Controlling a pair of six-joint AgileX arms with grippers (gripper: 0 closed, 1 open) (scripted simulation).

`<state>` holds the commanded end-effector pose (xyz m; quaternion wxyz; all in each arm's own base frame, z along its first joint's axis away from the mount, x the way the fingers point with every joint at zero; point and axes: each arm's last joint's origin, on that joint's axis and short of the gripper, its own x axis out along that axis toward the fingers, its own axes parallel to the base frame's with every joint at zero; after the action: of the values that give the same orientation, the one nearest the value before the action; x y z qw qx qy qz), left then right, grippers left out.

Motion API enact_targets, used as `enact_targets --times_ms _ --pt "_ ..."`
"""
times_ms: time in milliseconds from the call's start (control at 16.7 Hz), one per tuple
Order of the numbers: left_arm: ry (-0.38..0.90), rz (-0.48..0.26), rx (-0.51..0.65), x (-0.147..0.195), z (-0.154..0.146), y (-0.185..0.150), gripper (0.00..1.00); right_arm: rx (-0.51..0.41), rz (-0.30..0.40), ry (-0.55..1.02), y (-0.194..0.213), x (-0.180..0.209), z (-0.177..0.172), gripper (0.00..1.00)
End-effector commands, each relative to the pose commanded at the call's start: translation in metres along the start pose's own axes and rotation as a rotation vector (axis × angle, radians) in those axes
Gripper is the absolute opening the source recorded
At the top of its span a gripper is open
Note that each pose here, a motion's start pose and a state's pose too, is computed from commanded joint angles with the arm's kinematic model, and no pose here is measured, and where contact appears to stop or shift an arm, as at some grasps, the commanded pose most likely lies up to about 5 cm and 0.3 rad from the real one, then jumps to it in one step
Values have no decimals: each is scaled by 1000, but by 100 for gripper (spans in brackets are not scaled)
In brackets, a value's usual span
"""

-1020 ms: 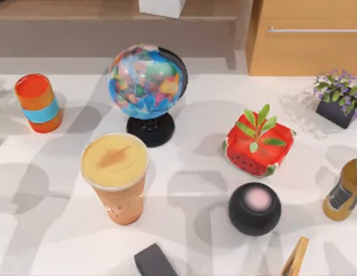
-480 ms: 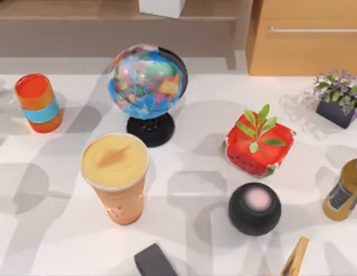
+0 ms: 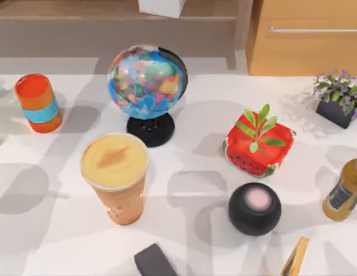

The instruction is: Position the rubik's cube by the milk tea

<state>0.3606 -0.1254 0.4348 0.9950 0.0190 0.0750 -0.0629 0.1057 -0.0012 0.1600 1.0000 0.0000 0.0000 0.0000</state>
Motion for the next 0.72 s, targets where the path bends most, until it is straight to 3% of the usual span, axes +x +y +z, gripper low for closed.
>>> enact_targets --times_ms 180,360,540,720 --pt "279 -27 24 -13 -46 16 0 0 0 0 0 0 0 100" --pt "662 -27 19 -17 -120 33 0 0 0 0 0 0 0 100" --pt "1039 6 -31 -29 -190 52 0 0 0 0 0 0 0 100" --pt "1311 50 -94 -45 -236 67 0 0 0 0 0 0 0 100"
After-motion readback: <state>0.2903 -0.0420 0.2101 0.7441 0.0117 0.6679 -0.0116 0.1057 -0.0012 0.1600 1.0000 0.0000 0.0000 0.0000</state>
